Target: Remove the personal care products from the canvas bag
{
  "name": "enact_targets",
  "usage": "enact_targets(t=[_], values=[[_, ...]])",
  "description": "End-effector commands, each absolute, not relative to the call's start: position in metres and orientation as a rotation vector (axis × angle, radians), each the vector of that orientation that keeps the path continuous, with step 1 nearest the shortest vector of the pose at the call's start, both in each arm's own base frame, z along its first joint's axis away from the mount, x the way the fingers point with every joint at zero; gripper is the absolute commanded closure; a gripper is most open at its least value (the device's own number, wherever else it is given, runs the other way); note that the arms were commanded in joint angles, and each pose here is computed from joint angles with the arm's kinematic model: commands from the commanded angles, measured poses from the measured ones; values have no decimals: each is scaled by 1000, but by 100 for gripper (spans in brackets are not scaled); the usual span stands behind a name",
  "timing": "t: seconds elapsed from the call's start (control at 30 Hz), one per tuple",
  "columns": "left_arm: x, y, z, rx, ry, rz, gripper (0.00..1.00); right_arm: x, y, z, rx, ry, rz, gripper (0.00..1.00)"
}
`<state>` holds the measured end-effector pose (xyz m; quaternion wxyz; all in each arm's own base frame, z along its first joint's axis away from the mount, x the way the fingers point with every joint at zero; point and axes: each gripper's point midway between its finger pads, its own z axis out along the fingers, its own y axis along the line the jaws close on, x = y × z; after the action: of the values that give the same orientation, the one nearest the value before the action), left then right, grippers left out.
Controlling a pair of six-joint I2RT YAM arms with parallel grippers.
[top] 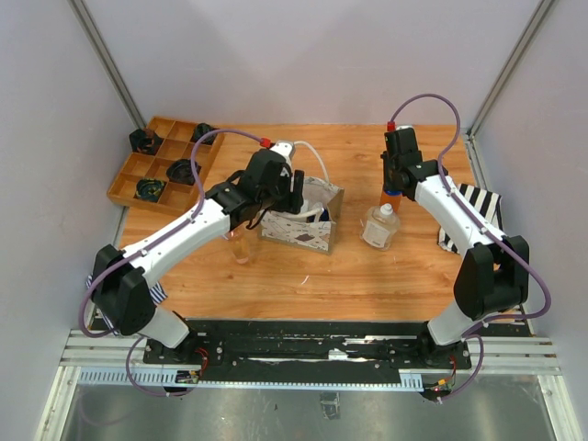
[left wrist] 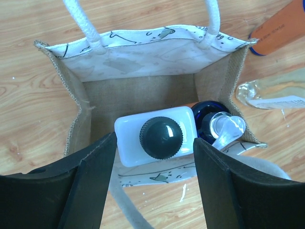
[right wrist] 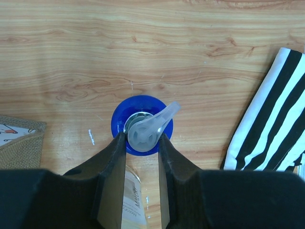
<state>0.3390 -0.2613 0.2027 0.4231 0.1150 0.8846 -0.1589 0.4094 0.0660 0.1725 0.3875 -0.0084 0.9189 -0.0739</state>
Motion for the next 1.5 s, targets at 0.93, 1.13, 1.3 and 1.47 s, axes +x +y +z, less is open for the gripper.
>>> enact_targets(t=[0.93,1.13,1.3,1.47], values=[[326,-296,174,331,2335,-390,27,383,69,207,21,2285,-71,30],[323,-296,166,335,2357,-296,26,367,79,235,-16,2237,-18,32],[323,-289,163,308,2365,-243,23,356,78,251,-17,2211,2,31],[322,-287,152,308,2393,-221,18,348,77,258,-16,2195,17,31]])
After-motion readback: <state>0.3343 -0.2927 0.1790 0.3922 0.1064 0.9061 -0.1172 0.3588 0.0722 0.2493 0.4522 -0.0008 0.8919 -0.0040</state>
